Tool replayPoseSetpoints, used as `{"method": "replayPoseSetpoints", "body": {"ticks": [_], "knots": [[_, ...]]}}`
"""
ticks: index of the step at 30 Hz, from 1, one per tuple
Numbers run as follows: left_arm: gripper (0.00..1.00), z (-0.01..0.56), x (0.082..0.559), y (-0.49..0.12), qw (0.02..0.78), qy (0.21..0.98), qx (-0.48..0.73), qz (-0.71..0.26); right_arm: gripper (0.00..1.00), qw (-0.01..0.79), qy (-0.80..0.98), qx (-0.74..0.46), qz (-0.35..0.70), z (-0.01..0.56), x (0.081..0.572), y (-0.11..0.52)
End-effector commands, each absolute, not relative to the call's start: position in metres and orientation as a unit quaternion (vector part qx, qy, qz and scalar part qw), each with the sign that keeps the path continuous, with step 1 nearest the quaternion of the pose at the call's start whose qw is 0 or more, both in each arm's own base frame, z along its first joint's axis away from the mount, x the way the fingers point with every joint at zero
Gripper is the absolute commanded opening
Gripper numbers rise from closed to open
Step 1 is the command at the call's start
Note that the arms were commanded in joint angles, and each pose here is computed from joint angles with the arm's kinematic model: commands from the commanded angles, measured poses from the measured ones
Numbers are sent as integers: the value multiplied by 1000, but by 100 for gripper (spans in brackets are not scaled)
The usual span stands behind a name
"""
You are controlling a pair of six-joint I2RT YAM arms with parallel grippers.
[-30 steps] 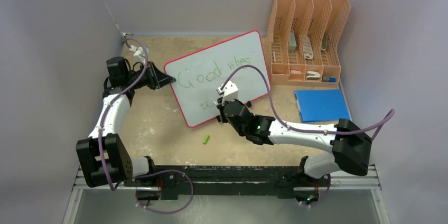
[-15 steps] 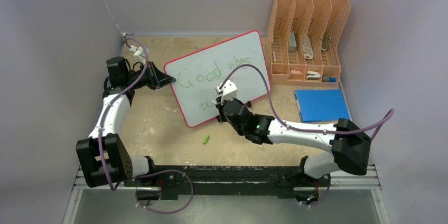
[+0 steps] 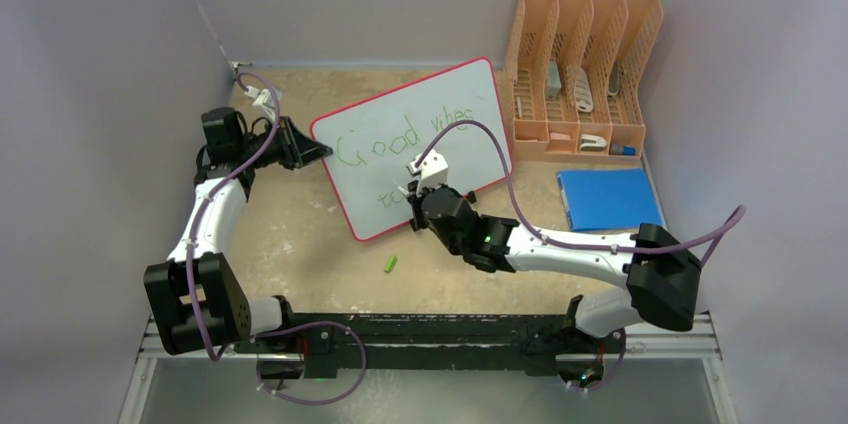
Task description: Write a sentence on the whiteboard
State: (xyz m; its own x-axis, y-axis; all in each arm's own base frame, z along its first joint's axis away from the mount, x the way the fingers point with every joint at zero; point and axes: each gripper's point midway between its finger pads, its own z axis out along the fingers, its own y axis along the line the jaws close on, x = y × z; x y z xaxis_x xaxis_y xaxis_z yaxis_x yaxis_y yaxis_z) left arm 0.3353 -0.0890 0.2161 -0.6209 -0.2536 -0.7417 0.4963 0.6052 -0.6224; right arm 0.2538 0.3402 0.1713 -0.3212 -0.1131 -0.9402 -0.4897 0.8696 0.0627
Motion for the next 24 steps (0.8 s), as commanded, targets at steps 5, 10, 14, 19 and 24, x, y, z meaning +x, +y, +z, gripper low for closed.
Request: {"method": "replayPoseSetpoints", "body": {"ticks": [5,10,14,19,24], "knots": [[0,218,341,-84,446,790,77,-414,0,567,778,-186,198,192,261,355],[0,218,341,-84,445,791,76,-413,0,560,779,-194,204,190,258,357],[0,217,341,-83,445,791,76,-412,0,557,780,-198,206,188,256,358],[0,218,341,-83,446,791,76,-412,0,554,781,-202,206,186,254,358],[0,218,341,-83,446,791,75,-412,0,549,783,-208,207,183,250,357]]}}
